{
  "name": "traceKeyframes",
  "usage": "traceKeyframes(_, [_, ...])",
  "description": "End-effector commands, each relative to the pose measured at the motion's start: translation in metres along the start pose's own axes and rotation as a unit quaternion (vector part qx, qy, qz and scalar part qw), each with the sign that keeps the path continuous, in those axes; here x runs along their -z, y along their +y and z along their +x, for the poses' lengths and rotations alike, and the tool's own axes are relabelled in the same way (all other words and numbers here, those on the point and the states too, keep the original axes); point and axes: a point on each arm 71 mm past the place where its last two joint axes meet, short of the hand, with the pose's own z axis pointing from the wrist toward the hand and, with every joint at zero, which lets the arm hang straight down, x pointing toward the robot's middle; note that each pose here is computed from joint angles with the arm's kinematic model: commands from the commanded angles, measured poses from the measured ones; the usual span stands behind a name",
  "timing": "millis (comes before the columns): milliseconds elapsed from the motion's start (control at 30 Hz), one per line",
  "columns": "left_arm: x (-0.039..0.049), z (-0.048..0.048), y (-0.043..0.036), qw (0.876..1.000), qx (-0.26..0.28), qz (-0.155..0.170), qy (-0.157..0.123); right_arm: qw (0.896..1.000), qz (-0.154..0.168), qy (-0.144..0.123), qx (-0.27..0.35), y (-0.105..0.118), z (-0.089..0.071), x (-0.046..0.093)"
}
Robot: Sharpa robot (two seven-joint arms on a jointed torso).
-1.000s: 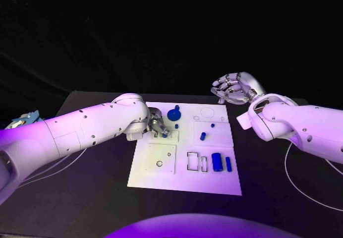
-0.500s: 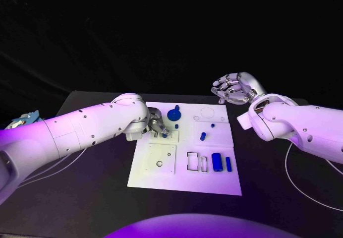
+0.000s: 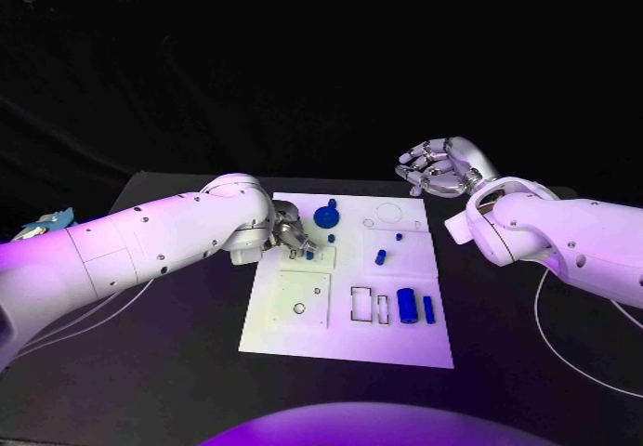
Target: Assemble the parts on the task board
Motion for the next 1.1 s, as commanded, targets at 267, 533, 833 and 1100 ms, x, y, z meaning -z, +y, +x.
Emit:
traceKeyframes(267, [0.0123,-0.0171,0.0017,0.999,0.042,0.018,-0.019,1.000,-0.003,0.004,0.000,0.000,0.000,0.000])
traceKeyframes(533, [0.0249,-0.0614,0.0204,0.994,0.084,0.022,-0.071,1.000,0.000,0.003,0.001,-0.002,-0.001,0.000])
traceKeyframes(833, [0.0217,-0.0874,0.0367,0.988,0.062,0.001,-0.141,1.000,0.000,0.003,0.001,-0.002,-0.001,0.000])
traceKeyframes(1100, [0.0085,-0.0817,0.0416,0.993,0.032,-0.026,-0.115,1.000,0.000,0.005,0.001,-0.002,0.000,0.000])
